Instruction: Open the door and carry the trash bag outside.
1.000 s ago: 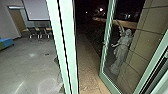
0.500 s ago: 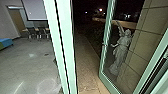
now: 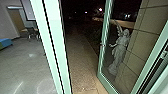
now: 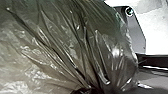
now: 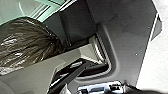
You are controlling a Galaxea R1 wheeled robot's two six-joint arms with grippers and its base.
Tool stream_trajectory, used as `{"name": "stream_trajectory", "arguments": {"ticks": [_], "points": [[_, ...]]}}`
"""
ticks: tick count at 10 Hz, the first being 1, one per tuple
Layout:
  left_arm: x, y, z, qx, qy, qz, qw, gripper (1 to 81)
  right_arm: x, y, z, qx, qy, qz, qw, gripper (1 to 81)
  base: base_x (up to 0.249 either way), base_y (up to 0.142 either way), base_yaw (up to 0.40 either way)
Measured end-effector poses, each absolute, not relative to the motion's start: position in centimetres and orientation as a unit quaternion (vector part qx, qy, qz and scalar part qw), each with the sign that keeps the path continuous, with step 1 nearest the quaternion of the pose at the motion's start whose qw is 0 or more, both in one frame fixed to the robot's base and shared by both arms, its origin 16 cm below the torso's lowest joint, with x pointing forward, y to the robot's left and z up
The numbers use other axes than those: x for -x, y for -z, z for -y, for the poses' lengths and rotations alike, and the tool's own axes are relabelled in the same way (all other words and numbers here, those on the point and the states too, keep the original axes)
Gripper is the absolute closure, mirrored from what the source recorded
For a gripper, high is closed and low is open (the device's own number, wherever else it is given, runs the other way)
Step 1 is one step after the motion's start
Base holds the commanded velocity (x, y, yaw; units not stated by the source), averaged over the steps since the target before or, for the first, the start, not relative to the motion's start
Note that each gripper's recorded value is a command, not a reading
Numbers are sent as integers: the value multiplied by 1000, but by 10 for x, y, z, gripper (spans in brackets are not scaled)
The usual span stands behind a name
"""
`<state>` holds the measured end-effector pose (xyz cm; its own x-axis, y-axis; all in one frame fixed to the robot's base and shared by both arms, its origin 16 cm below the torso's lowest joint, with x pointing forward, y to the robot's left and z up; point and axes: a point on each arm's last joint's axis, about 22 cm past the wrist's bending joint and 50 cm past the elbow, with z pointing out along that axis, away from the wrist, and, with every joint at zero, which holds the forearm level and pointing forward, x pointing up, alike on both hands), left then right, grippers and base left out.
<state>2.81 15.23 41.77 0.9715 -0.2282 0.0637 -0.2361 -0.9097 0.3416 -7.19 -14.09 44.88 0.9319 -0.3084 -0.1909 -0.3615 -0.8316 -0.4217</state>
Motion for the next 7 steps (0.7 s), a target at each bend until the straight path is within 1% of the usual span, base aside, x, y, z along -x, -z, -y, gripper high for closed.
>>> {"name": "stream_trajectory", "arguments": {"ticks": [7], "points": [[-28,-418,-149,-977,-12,119,178,811,72,-448,143,956,-57,-175,230,10,0,-101,0]]}}
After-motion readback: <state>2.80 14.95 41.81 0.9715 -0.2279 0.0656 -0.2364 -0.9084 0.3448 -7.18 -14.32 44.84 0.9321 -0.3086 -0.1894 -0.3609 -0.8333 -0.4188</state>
